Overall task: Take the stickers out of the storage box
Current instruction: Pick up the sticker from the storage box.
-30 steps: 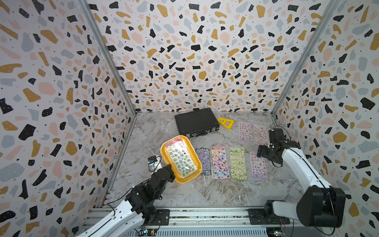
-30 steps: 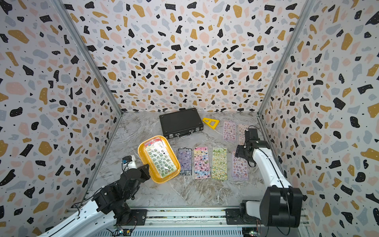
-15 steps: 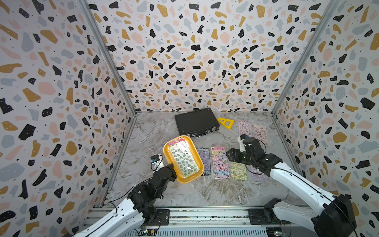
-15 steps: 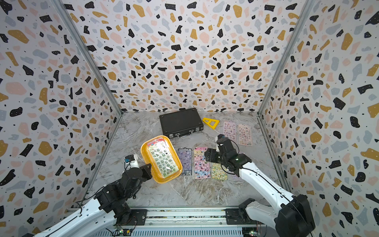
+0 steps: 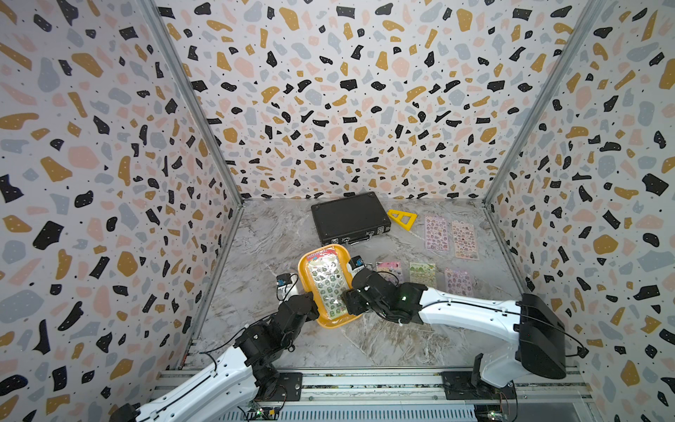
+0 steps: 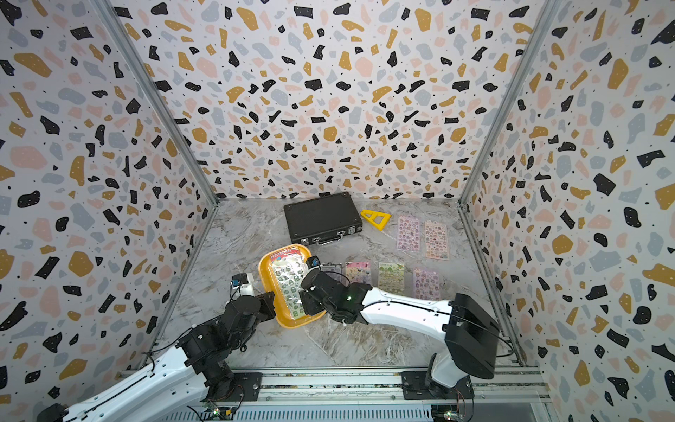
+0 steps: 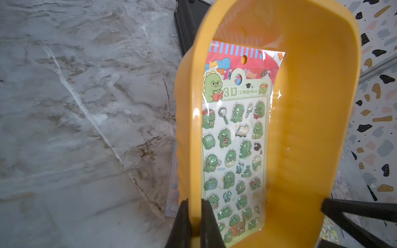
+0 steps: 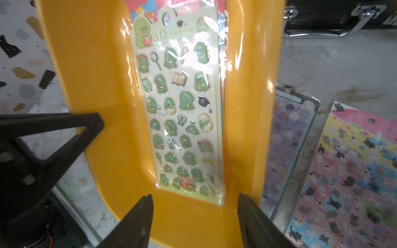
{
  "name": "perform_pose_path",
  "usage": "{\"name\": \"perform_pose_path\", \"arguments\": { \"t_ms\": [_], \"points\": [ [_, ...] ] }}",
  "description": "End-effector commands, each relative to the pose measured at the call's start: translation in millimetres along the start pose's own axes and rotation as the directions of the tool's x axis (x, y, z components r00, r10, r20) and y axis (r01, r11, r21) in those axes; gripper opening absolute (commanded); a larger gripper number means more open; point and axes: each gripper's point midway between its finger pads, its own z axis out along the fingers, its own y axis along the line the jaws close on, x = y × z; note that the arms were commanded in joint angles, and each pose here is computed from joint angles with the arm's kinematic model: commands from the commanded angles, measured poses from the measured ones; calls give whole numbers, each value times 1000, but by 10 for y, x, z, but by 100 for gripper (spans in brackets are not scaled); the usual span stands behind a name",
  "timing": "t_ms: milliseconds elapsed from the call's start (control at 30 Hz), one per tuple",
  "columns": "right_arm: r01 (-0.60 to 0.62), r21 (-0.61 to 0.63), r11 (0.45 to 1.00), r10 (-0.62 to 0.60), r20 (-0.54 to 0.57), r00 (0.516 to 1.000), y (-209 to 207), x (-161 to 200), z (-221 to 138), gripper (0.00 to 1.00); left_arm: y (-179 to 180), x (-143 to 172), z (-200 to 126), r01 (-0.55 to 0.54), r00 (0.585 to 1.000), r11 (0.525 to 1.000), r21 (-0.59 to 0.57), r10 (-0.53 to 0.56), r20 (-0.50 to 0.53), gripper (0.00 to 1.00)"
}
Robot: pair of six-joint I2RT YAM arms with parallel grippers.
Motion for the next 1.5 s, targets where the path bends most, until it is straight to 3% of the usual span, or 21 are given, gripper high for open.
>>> {"name": "perform_pose_path", "arguments": {
  "t_ms": [0, 167, 367, 433, 500, 700, 1100, 1467],
  "points": [
    [-45, 44, 998, 42, 52, 998, -51, -161, -26, 69, -254, -185, -59, 25, 998, 994, 103, -31, 53, 0],
    [-64, 49, 997, 61, 69, 996, -60, -152, 73, 71, -382, -167, -28, 42, 997, 984, 173, -52, 49, 0],
    [-68, 174, 982, 61, 45, 997, -206, -175, 177, 79, -438, -159, -31, 18, 998, 979, 202, -28, 49, 0],
    [-72, 203, 976, 66, 37, 997, -243, -184, 211, 90, -436, -170, -45, 17, 998, 978, 207, -29, 56, 0],
    [-79, 221, 972, 73, 36, 997, -271, -198, 249, 94, -443, -182, -56, 16, 998, 977, 214, -30, 63, 0],
    [-190, 224, 956, 196, -4, 981, -512, -190, 409, 97, -511, -185, -81, 14, 997, 964, 267, -35, 73, 0],
    [-158, 51, 986, 163, -111, 980, -239, -104, 696, 99, -578, -203, -129, 20, 995, 946, 325, -51, 86, 0],
    [-189, 122, 974, 202, -107, 974, -373, -6, 825, 99, -642, -227, -203, 29, 992, 921, 389, -74, 102, 0]
  ]
}}
